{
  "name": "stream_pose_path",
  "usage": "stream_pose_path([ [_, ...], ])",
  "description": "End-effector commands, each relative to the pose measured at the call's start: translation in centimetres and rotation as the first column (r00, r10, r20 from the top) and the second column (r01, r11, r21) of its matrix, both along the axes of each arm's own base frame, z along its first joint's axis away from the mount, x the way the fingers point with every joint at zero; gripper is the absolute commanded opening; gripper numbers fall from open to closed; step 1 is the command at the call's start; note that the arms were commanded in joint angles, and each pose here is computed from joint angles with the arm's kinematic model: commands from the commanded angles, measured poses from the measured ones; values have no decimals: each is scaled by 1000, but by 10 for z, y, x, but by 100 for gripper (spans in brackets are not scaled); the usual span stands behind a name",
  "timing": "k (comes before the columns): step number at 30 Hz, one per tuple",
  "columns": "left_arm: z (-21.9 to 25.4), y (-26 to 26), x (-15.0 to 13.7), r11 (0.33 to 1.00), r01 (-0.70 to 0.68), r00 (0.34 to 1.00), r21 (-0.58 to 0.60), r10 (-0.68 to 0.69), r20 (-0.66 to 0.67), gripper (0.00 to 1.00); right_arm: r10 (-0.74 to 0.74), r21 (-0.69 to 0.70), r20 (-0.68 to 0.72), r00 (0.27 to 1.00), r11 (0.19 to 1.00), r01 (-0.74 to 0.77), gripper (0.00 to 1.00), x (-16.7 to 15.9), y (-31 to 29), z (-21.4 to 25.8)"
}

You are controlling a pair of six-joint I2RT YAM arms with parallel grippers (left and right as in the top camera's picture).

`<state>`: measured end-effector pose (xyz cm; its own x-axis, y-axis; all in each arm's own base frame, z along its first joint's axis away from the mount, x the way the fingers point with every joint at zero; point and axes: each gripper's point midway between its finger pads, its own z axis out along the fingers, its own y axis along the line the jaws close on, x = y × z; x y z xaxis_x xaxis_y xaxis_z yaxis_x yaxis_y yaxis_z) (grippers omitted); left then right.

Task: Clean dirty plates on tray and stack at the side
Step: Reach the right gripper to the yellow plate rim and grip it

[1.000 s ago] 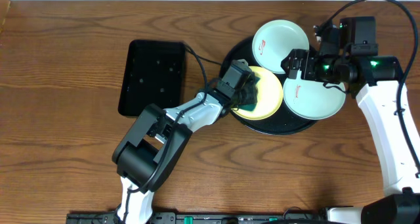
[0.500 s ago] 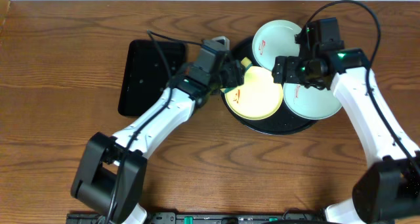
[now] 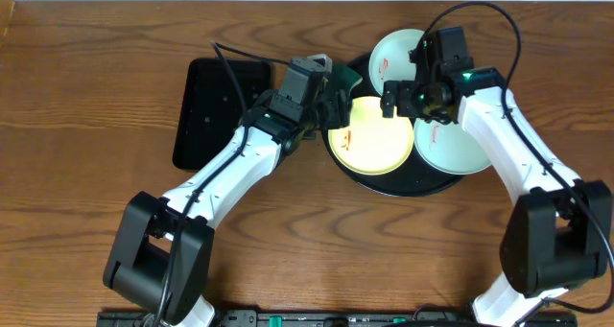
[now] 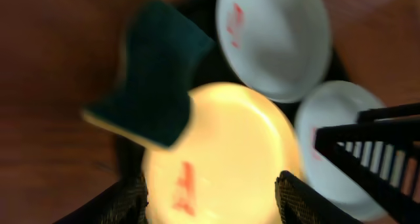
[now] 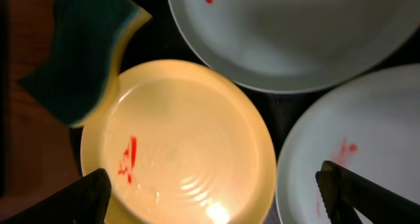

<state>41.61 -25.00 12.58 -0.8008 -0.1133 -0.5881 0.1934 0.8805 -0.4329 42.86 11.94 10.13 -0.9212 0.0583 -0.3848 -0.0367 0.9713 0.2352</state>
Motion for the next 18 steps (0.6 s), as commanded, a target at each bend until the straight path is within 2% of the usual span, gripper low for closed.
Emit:
stream_pose_path([
  [1, -11, 32, 26, 970, -13, 990, 245, -21, 138, 64, -11, 8, 46, 999, 1000, 11, 98, 11, 6, 8],
  [4, -24, 42, 38, 940, 35, 982, 339, -95, 163, 66, -45, -18, 62, 997, 999, 46, 97, 16, 2, 7],
  [8, -34, 72, 49, 927, 43, 999, 373, -51, 10, 72, -37, -27, 43, 998, 999, 38, 97, 14, 4, 0],
  [10, -18, 77, 60, 939, 71, 997, 335, -65, -27, 73, -33, -27, 44, 998, 999, 34, 98, 16, 6, -3],
  [14, 29, 67, 78, 966, 141, 988, 217, -152, 33, 77, -32, -31, 28, 999, 999, 33, 97, 17, 7, -14],
  [18, 36, 50, 71, 962, 235, 970, 139, -242, 36, 83, -24, -46, -28, 999, 999, 23, 96, 15, 9, -41],
])
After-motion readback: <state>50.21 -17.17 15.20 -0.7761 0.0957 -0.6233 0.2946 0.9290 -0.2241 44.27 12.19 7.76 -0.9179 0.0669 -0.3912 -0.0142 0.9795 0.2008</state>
